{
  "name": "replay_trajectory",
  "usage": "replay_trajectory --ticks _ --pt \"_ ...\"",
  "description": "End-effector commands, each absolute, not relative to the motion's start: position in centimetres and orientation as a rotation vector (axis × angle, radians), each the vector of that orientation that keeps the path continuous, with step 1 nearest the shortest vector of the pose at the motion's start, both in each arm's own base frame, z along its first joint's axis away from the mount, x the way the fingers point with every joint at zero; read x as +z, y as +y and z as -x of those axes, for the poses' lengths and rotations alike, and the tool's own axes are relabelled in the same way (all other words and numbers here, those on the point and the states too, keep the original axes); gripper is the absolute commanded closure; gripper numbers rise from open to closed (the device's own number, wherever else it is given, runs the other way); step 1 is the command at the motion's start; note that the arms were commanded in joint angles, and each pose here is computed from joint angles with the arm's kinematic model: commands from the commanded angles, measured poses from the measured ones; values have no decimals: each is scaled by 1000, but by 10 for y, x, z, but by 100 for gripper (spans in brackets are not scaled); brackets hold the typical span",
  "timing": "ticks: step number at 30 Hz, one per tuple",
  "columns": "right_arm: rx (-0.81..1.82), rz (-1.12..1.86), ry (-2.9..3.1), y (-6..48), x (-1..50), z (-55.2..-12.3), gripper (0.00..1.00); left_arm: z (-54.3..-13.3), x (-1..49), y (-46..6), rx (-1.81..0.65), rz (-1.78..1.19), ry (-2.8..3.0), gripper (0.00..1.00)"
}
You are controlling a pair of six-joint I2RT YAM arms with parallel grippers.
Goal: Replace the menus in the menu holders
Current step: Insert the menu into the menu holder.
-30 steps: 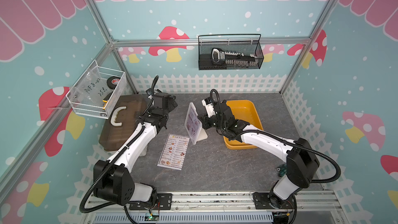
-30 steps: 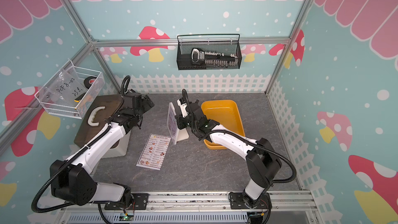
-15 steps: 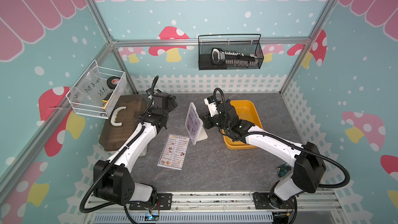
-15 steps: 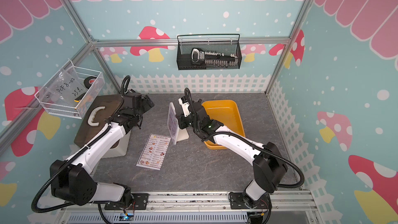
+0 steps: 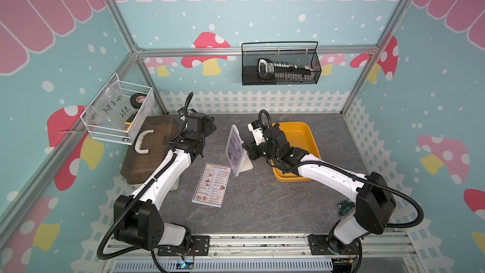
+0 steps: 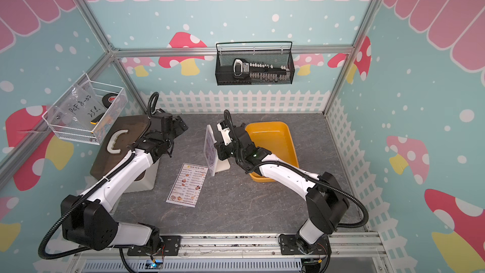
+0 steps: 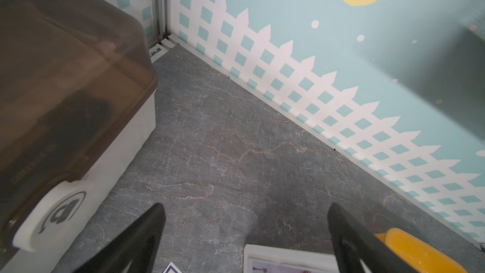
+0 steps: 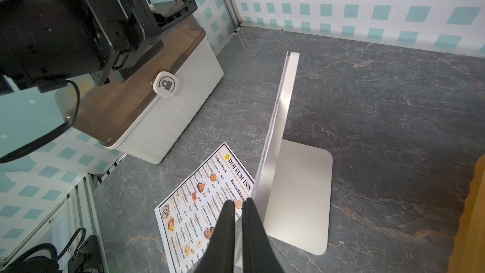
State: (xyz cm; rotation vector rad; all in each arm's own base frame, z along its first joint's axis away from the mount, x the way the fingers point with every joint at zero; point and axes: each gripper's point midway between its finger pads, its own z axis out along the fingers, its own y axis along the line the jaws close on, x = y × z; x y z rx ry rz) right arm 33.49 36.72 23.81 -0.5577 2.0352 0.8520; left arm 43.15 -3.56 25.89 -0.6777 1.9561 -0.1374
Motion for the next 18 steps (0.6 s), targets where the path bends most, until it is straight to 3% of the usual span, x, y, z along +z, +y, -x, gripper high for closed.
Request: replay_trajectory --ticks 1,10,18 --pt "861 571 2076 368 222 -331 90 -432 273 -34 -131 676 1925 3" --pt "816 560 2044 358 238 -330 89 -431 274 -33 -131 681 1921 3" --pt "690 596 2027 347 258 -338 74 -428 275 -32 -126 683 1919 3"
